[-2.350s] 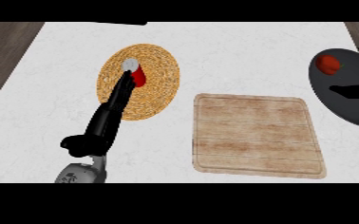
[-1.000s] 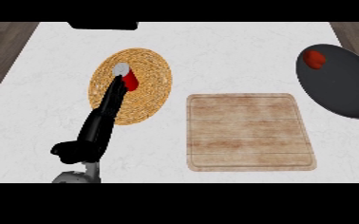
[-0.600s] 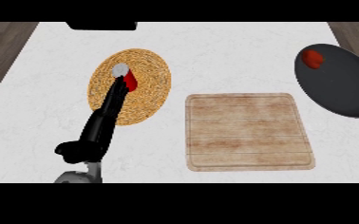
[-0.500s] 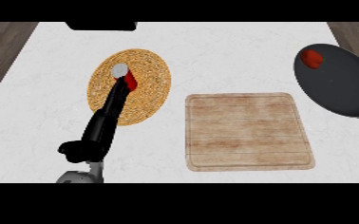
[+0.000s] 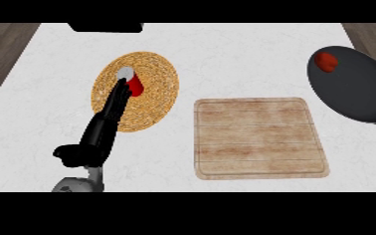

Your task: Pick the bell pepper from the cutting board and place it in the pan

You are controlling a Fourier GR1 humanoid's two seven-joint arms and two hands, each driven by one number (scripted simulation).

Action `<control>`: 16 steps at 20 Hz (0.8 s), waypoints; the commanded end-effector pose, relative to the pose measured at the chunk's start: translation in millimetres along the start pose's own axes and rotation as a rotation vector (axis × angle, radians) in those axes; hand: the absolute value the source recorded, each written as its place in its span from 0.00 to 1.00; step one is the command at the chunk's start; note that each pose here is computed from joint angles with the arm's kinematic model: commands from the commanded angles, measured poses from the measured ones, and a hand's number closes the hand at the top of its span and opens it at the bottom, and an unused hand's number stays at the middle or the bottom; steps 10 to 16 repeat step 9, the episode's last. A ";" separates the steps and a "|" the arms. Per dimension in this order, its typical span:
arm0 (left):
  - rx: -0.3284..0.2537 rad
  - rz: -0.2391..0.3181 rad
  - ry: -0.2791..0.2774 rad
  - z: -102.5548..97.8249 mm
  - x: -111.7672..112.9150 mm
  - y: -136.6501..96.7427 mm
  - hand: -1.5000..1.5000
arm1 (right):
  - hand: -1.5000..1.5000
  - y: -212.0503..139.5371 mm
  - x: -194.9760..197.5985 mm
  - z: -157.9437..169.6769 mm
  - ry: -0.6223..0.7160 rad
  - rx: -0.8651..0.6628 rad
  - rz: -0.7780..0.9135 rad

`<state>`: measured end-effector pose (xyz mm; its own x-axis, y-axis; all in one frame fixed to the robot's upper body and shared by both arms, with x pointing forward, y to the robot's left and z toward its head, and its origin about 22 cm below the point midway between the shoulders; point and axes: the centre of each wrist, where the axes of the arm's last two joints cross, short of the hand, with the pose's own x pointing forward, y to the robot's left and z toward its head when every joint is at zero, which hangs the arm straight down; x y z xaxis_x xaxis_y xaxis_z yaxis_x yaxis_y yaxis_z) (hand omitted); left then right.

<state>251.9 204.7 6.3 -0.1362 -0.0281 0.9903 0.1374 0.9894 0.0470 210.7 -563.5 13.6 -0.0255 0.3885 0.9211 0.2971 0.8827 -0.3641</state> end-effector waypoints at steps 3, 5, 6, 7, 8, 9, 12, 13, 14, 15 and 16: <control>0.009 0.000 -0.002 -6.8 3.6 3.2 0.50 | 0.00 -2.6 -1.3 3.6 -0.064 0.061 -0.026; -0.003 0.008 -0.005 -1.3 11.0 -4.6 0.50 | 0.00 -6.8 -4.4 11.1 -0.084 0.038 -0.007; 0.011 -0.004 -0.001 -4.4 -9.4 -12.5 0.50 | 0.00 2.1 -6.8 8.3 -0.102 0.036 0.007; -0.010 -0.007 0.003 3.6 -12.3 -18.2 0.50 | 0.00 -9.2 -1.2 8.4 -0.092 0.026 0.036; -0.016 -0.006 -0.008 5.8 -2.0 -20.6 0.50 | 0.00 1.7 -2.1 2.2 -0.102 0.019 0.057; 0.016 -0.002 0.002 -3.6 -1.6 -7.6 0.50 | 0.00 -13.0 5.9 1.6 -0.111 0.015 0.055; 0.016 -0.002 0.002 -3.6 -1.6 -7.6 0.50 | 0.00 -13.0 5.9 1.6 -0.111 0.015 0.055; 0.016 -0.002 0.002 -3.6 -1.6 -7.6 0.50 | 0.00 -13.0 5.9 1.6 -0.111 0.015 0.055; 0.016 -0.002 0.002 -3.6 -1.6 -7.6 0.50 | 0.00 -13.0 5.9 1.6 -0.111 0.015 0.055; 0.016 -0.002 0.002 -3.6 -1.6 -7.6 0.50 | 0.00 -13.0 5.9 1.6 -0.111 0.015 0.055; 0.016 -0.002 0.002 -3.6 -1.6 -7.6 0.50 | 0.00 -13.0 5.9 1.6 -0.111 0.015 0.055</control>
